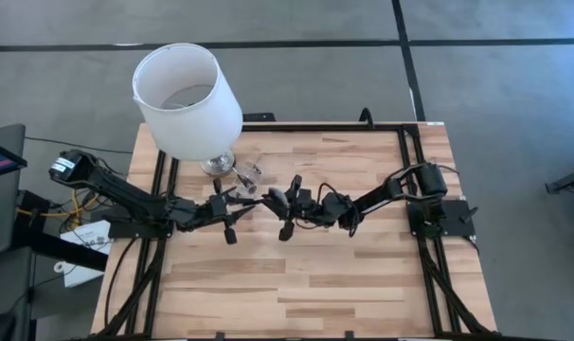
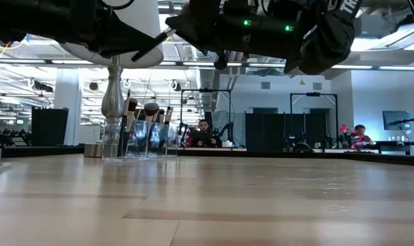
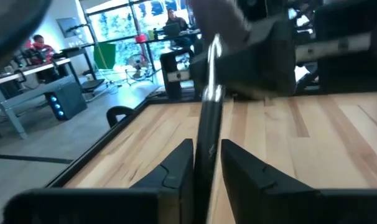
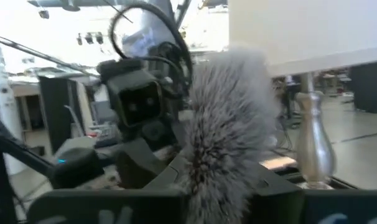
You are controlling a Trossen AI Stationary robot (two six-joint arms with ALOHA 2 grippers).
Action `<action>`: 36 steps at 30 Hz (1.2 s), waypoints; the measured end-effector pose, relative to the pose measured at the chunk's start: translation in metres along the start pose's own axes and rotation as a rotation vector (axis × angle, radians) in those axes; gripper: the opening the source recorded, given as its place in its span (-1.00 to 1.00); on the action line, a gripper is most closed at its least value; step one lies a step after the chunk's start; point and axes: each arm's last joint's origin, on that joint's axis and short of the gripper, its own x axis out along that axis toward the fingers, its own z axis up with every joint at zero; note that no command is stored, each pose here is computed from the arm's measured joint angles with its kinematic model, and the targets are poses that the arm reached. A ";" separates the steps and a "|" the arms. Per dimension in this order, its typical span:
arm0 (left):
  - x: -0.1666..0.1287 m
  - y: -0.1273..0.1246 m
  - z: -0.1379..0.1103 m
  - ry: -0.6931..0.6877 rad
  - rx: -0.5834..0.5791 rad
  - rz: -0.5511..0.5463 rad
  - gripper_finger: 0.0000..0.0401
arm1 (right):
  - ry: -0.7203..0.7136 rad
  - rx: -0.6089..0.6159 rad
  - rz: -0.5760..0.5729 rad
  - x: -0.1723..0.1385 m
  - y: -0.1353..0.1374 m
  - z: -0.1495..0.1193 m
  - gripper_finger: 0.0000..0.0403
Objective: Put items in baskets/containers
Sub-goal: Put the black highlighter brush in the transparent organizer
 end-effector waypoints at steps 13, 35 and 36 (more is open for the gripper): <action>-0.011 -0.014 0.004 -0.017 -0.096 -0.074 -0.34 | 0.164 -0.236 -0.220 -0.005 0.007 0.017 -0.82; -0.022 -0.015 -0.030 0.131 -0.165 -0.109 -0.80 | 0.591 -0.305 -0.294 0.093 -0.083 0.011 -0.80; -0.022 -0.014 -0.032 0.136 -0.177 -0.083 -0.84 | 0.607 -0.297 -0.302 0.094 -0.085 0.008 -0.80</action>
